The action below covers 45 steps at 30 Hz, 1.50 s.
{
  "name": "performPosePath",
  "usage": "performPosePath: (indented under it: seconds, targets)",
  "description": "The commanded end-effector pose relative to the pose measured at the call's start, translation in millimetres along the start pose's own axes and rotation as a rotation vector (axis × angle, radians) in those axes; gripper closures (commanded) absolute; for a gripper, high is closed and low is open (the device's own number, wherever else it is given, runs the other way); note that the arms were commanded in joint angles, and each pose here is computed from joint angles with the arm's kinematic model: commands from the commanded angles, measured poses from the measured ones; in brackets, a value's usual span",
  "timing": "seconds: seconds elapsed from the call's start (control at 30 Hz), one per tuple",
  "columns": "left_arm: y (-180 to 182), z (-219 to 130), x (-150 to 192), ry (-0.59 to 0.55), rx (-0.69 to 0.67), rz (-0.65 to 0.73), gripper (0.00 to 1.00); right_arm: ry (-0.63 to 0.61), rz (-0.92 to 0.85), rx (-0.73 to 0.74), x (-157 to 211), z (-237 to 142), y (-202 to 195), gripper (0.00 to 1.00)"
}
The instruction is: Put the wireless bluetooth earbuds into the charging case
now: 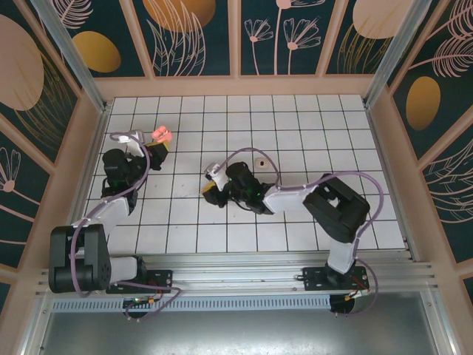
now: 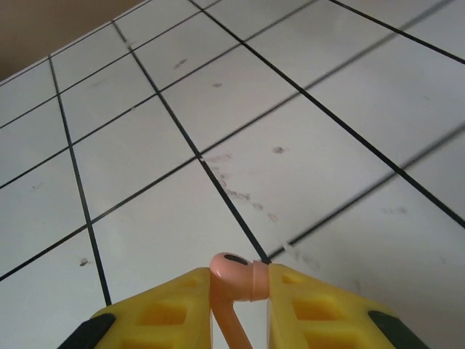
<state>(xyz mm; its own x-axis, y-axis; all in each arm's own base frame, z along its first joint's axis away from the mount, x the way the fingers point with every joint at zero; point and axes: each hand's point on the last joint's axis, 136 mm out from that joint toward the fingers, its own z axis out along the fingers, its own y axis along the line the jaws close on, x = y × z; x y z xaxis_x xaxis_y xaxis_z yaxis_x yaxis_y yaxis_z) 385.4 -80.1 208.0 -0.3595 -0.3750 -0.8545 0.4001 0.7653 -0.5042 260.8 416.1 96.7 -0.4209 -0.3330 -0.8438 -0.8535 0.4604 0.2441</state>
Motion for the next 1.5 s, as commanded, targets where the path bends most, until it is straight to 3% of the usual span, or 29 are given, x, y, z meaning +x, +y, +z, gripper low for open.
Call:
performPosePath:
  seconds: [0.0,0.27,0.7,1.03,1.13,1.23,1.47]
  targets:
    - [-1.3,5.2,1.2,-0.014,0.004,0.047,0.95,0.002,0.207,0.161,10.1,-23.1,-21.4,0.78]
    - [-4.8,8.5,2.4,-0.006,0.013,0.055,0.95,0.052,0.472,0.439,45.3,-66.3,-60.3,0.79]
    - [-10.1,7.7,6.0,0.004,0.022,0.071,0.95,0.062,0.833,0.701,121.3,-141.0,-97.7,0.79]
    - [-10.6,8.8,8.1,0.009,0.025,0.064,0.95,0.124,0.902,0.725,145.5,-150.2,-93.6,0.78]
    - [-10.9,9.1,7.5,0.009,0.025,0.066,0.95,0.141,0.918,0.724,146.8,-149.0,-93.4,0.73]
    - [-11.2,8.5,6.6,0.010,0.022,0.075,0.95,0.174,0.934,0.720,147.0,-148.2,-91.6,0.61]
    - [-13.0,6.0,5.4,0.008,0.020,0.086,0.95,0.267,0.922,0.703,123.5,-157.5,-82.6,0.58]
